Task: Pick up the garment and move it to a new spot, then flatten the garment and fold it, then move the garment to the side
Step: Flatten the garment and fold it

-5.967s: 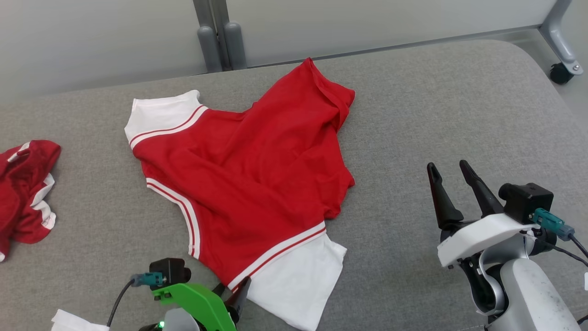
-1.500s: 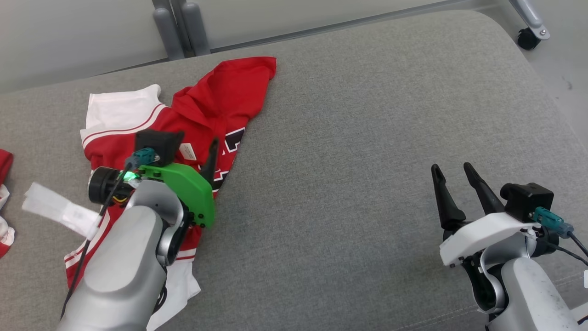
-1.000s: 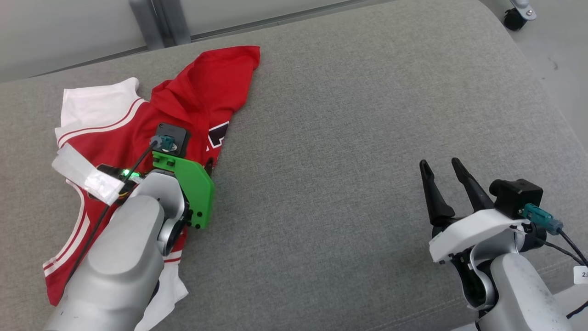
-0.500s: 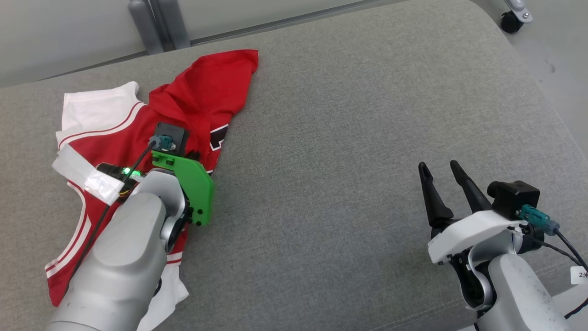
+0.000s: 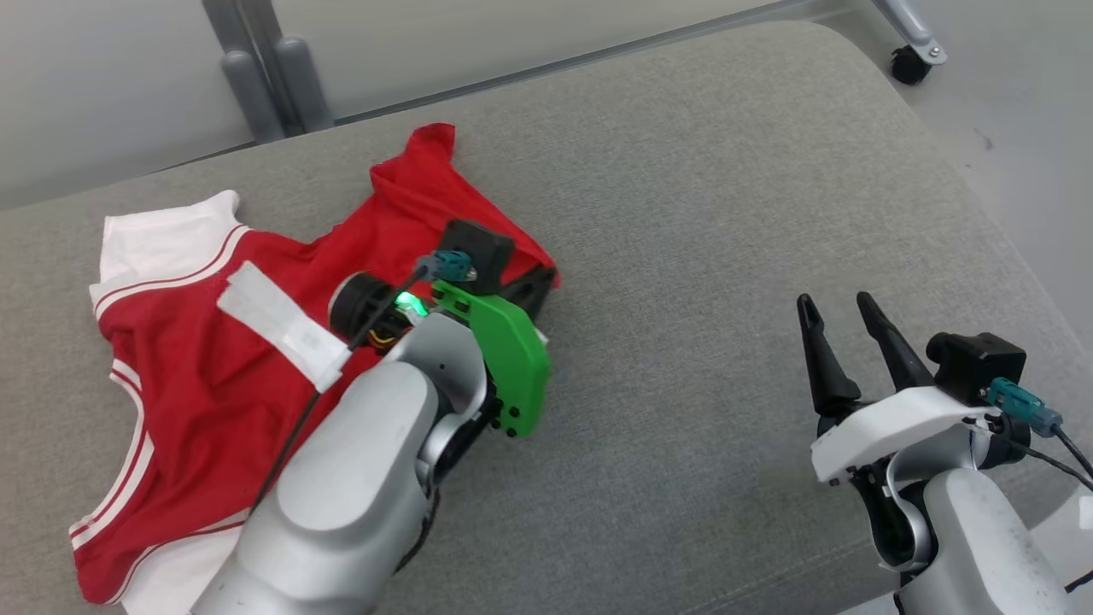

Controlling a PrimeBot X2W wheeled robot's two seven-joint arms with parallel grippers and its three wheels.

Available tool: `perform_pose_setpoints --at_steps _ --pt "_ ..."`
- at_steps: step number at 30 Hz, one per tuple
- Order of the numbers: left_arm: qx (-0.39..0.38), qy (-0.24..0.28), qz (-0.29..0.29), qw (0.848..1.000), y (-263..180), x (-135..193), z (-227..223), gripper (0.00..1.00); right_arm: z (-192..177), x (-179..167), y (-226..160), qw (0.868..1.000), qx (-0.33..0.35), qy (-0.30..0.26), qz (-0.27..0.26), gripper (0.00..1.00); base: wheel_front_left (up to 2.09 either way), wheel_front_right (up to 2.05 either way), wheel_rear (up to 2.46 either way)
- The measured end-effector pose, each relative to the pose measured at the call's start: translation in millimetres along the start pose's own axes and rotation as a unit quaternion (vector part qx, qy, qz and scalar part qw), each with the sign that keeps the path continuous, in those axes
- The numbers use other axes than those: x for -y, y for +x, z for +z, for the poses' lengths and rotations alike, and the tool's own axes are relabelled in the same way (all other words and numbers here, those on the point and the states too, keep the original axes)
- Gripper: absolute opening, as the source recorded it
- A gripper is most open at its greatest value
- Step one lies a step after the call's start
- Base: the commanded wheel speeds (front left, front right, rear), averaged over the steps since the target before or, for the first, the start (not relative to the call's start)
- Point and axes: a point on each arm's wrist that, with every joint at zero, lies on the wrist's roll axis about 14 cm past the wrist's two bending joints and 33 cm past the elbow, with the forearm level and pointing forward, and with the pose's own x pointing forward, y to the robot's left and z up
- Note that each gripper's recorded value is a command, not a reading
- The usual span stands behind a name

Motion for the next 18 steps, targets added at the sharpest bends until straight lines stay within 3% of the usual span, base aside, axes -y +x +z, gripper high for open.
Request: perform_pose_setpoints --at_steps 7,14,15,16,18 --pt "-0.038 -0.029 -0.092 0.995 17.1 63.6 -22.5 0.00 9.1 31.4 -10.1 0.999 0.014 -0.005 -0.047 1.00 0.00 0.00 0.00" --pt "-0.108 -0.044 -0.122 0.986 30.3 83.0 -73.5 0.00 -3.7 46.4 -15.3 0.997 -0.002 -0.002 -0.075 1.00 0.00 0.00 0.00" --pt "-0.116 -0.045 -0.123 0.985 31.1 83.7 -81.2 0.41 -5.9 47.3 -15.1 0.997 -0.005 -0.002 -0.077 1.00 0.00 0.00 0.00" --pt "-0.123 -0.045 -0.126 0.983 31.3 84.5 -87.9 1.00 -7.9 47.9 -14.5 0.997 -0.008 -0.003 -0.078 1.00 0.00 0.00 0.00" --pt "-0.129 -0.043 -0.133 0.982 29.9 87.6 -94.3 1.00 -10.0 47.7 -12.3 0.997 -0.011 -0.003 -0.077 1.00 0.00 0.00 0.00"
